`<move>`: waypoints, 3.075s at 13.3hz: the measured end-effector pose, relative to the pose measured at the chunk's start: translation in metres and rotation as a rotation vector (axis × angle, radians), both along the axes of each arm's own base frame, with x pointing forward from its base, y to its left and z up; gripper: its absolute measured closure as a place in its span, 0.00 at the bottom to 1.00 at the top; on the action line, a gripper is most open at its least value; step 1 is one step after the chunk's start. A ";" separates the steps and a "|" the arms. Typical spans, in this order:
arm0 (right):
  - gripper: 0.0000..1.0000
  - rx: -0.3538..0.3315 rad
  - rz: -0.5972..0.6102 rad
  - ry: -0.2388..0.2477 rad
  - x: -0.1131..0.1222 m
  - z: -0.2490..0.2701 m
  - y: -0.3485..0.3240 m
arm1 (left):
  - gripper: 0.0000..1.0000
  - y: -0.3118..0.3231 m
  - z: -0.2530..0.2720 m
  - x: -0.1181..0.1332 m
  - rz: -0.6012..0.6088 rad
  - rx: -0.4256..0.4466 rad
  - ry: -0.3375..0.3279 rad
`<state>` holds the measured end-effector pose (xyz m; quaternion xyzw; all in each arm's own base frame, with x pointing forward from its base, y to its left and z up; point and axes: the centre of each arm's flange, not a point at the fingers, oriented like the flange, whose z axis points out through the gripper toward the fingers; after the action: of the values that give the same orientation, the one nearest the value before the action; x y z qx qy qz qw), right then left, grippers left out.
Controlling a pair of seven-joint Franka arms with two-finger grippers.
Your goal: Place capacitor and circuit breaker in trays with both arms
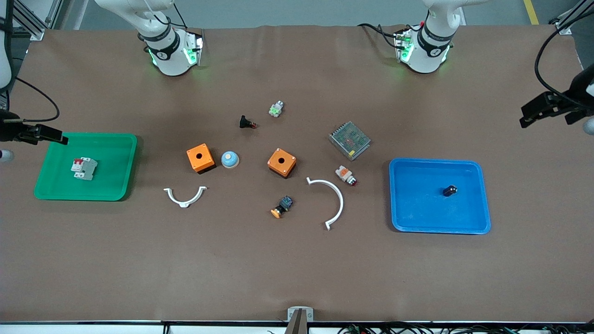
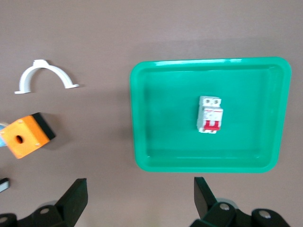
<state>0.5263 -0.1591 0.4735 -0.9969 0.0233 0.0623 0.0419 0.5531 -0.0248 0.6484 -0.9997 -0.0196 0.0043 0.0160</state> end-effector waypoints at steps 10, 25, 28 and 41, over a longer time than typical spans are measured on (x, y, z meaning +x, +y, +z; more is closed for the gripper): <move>0.00 -0.022 0.028 -0.006 -0.001 0.054 0.021 | 0.00 -0.023 -0.010 -0.051 -0.034 0.013 0.004; 0.00 -0.062 0.100 -0.149 0.023 0.144 0.068 | 0.00 -0.027 -0.017 -0.038 -0.034 -0.017 -0.021; 0.00 -0.064 0.056 -0.133 0.032 0.143 0.084 | 0.00 -0.027 -0.017 -0.038 -0.034 -0.017 -0.021; 0.00 -0.072 -0.012 -0.149 0.037 0.156 0.086 | 0.00 -0.019 -0.012 -0.014 -0.029 -0.023 -0.040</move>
<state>0.5634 -0.0727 0.6296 -0.9995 0.0284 -0.0134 0.0080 0.5390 -0.0441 0.6364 -0.9999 -0.0052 -0.0154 0.0042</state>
